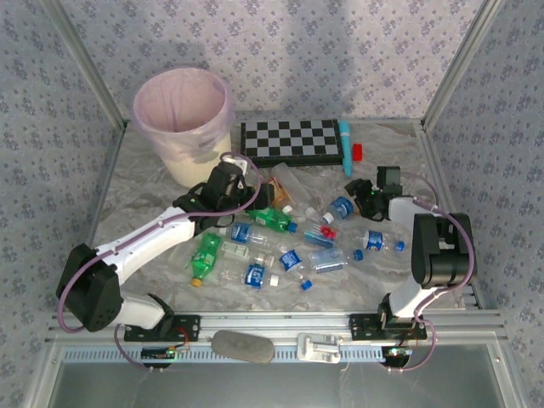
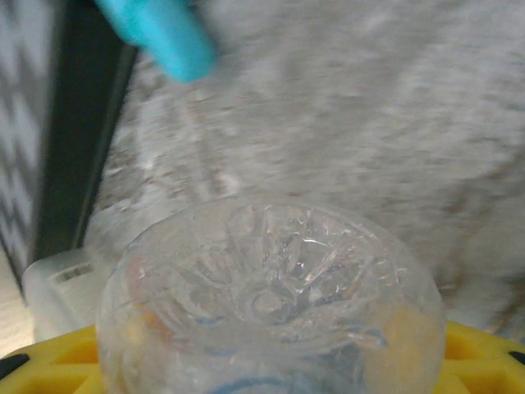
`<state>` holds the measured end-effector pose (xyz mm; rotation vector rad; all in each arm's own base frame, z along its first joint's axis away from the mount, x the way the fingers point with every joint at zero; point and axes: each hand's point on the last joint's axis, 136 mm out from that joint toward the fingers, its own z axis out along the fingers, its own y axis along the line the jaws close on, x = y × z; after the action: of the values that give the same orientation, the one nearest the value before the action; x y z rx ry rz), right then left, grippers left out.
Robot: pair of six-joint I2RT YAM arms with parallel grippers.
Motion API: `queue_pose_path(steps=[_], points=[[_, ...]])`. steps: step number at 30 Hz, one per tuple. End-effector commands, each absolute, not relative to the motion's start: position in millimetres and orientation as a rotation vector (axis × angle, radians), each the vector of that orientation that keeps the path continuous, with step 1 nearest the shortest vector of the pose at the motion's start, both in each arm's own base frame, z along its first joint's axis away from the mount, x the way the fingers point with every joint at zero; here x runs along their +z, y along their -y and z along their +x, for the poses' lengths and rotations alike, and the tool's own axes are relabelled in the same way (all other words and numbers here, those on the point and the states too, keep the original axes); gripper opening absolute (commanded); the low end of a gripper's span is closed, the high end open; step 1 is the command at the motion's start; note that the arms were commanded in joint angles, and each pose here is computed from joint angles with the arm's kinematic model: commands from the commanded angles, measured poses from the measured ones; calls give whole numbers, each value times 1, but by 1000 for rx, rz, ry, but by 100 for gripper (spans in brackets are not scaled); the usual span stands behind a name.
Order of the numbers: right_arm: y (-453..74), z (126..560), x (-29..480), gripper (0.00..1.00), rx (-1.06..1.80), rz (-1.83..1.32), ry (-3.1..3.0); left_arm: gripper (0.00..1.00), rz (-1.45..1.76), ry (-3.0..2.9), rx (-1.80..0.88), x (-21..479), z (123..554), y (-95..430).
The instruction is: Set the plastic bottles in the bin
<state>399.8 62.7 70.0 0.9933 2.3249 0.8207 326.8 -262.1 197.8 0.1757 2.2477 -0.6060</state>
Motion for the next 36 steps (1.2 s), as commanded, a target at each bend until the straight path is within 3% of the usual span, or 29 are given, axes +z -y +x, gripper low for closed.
queue_pose_path(steps=[1, 8, 17, 23, 36], points=[[-82, 416, 137, 53, 843, 724, -2243, 100, 239, -2137, -758, 234, 325, 279], [-141, 401, 198, 51, 890, 391, -2223, 100, 357, -2017, -999, 256, 317, 304], [-207, 382, 237, 51, 1051, 130, -2234, 100, 549, -1977, -1215, 262, 300, 334], [-235, 376, 249, 51, 1097, 17, -2244, 100, 660, -1987, -1318, 256, 286, 354], [-262, 359, 249, 50, 1175, -69, -2276, 100, 640, -2050, -1304, 240, 298, 365]])
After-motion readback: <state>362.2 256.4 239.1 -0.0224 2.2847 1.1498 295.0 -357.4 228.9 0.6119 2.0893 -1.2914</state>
